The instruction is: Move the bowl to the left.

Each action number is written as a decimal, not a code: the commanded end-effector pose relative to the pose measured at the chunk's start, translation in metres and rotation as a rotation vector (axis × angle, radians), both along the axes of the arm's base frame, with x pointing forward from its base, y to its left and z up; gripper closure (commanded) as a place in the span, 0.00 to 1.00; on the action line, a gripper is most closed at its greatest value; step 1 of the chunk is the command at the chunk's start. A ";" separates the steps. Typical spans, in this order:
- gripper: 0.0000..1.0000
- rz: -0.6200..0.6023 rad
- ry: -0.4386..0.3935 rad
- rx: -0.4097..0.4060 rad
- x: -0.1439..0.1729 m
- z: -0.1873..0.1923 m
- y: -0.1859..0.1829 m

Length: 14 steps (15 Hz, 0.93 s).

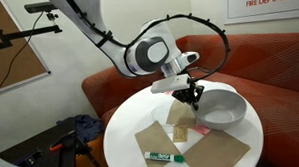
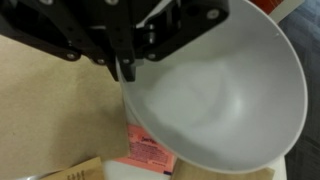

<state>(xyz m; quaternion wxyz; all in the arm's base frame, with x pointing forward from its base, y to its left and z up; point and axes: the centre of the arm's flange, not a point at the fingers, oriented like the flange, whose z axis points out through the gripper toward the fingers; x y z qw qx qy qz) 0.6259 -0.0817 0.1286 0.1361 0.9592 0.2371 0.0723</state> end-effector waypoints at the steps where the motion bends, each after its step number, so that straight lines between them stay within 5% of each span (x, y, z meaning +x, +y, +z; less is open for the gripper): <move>1: 0.99 -0.026 0.006 0.009 0.007 0.006 0.000; 14: 0.99 0.038 -0.007 -0.001 -0.008 0.039 0.040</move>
